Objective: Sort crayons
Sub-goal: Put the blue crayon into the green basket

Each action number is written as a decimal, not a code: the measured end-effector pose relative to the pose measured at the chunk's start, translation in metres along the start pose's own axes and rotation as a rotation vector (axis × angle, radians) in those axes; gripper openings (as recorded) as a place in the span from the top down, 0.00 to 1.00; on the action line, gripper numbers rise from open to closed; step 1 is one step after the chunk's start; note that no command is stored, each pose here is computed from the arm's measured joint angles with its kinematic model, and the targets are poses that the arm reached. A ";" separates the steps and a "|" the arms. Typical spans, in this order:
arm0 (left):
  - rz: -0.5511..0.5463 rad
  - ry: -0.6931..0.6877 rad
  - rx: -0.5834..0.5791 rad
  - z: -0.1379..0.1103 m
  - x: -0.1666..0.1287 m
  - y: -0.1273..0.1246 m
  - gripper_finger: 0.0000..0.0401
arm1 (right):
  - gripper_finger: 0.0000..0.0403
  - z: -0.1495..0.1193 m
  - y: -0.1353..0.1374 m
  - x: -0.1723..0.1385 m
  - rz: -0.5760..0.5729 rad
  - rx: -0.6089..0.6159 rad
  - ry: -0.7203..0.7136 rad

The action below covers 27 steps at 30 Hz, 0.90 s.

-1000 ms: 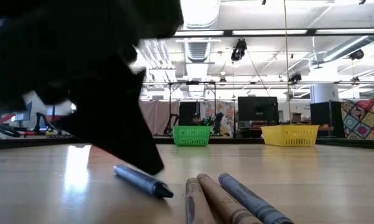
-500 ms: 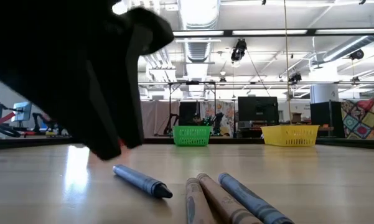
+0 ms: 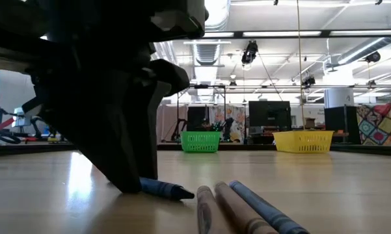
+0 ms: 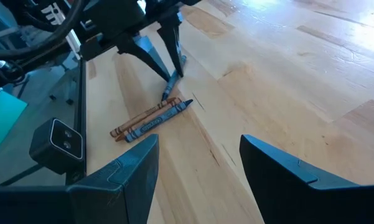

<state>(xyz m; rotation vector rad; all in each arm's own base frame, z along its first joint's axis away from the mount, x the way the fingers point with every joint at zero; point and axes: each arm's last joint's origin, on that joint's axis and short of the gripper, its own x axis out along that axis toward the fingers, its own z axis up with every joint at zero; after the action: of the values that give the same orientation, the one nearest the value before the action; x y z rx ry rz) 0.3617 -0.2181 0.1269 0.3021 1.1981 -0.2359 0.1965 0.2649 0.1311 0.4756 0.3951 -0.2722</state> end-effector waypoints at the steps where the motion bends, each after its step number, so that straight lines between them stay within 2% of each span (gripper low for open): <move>1: 0.003 0.004 -0.001 -0.002 0.002 0.001 0.81 | 0.47 0.000 0.000 0.000 -0.001 0.000 -0.002; 6: 0.028 0.010 -0.037 -0.005 0.007 0.006 0.83 | 0.47 0.001 -0.001 0.001 -0.008 -0.017 -0.014; 10: 0.024 0.002 -0.050 -0.004 0.008 0.012 0.95 | 0.47 0.006 -0.003 0.008 -0.039 -0.047 -0.037; 12: 0.019 0.003 -0.049 -0.004 0.008 0.020 0.98 | 0.47 0.009 -0.006 0.012 -0.061 -0.063 -0.039; 17: -0.006 -0.040 -0.054 -0.012 0.010 0.047 0.98 | 0.47 0.021 -0.017 0.022 -0.135 -0.105 -0.001; 21: -0.044 -0.160 -0.086 -0.029 0.003 0.073 0.99 | 0.47 0.047 -0.026 0.021 -0.196 -0.136 -0.001; 25: 0.067 -0.241 -0.133 -0.059 -0.015 0.106 1.00 | 0.48 0.085 -0.036 0.013 -0.238 -0.198 0.003; 27: 0.108 -0.327 -0.175 -0.067 -0.034 0.126 1.00 | 0.50 0.111 -0.042 0.006 -0.240 -0.215 0.010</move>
<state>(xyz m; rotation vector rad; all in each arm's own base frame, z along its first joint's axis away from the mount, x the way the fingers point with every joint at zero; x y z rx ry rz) 0.3333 -0.0756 0.1497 0.1665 0.8689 -0.0805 0.2208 0.1733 0.2031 0.2179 0.4863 -0.4539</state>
